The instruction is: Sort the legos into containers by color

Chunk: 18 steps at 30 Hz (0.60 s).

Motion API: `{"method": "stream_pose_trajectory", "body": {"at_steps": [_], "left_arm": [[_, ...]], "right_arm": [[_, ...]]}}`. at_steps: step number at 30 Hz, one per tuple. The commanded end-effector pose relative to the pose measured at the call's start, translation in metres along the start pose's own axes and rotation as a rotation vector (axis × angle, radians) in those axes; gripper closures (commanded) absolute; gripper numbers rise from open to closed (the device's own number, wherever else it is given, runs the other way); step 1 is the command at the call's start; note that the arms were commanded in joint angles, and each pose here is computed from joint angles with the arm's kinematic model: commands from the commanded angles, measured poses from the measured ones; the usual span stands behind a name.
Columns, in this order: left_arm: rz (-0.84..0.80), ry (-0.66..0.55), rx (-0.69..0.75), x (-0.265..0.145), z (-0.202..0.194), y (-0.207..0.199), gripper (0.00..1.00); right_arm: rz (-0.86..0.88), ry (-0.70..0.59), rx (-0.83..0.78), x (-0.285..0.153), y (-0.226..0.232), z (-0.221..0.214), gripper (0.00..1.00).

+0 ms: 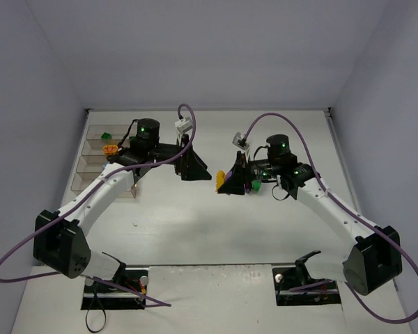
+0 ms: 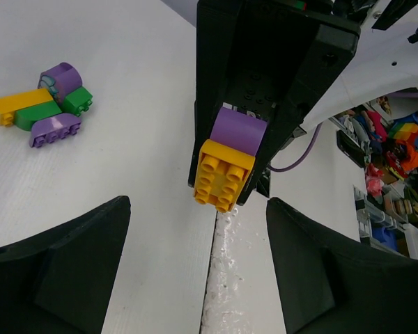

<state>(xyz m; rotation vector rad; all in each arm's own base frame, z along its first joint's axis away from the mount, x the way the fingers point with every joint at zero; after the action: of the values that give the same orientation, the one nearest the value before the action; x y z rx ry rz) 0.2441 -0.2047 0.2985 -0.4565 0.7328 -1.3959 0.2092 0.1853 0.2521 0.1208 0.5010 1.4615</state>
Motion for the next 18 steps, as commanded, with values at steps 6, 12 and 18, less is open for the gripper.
{"method": "stream_pose_trajectory", "body": {"at_steps": [6, 12, 18], "left_arm": [[-0.097, -0.023, 0.180, 0.009, 0.022, -0.024, 0.28], [-0.112, -0.025, 0.193, 0.018, 0.024, -0.025, 0.28], [-0.126, -0.022, 0.184, 0.025, 0.024, -0.023, 0.34]], "right_arm": [[0.068, -0.055, -0.101, 0.001, 0.006, 0.026, 0.99], [0.070, -0.049, -0.094, 0.005, 0.004, 0.026, 0.97], [0.071, -0.044, -0.090, 0.007, 0.005, 0.025, 0.97]]}}
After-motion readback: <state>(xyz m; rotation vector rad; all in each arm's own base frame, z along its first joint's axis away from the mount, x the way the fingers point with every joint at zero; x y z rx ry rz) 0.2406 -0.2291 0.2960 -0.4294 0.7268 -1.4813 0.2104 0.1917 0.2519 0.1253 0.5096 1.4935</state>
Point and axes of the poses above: each gripper's point midway between its finger pads, its own x axis out along the fingers, its own y axis along the line the jaws close on, z = x × y, the point moved 9 cm from there along -x, back along the fingers, and after that the axes turned 7 degrees about -x, right-handed, at the moved point
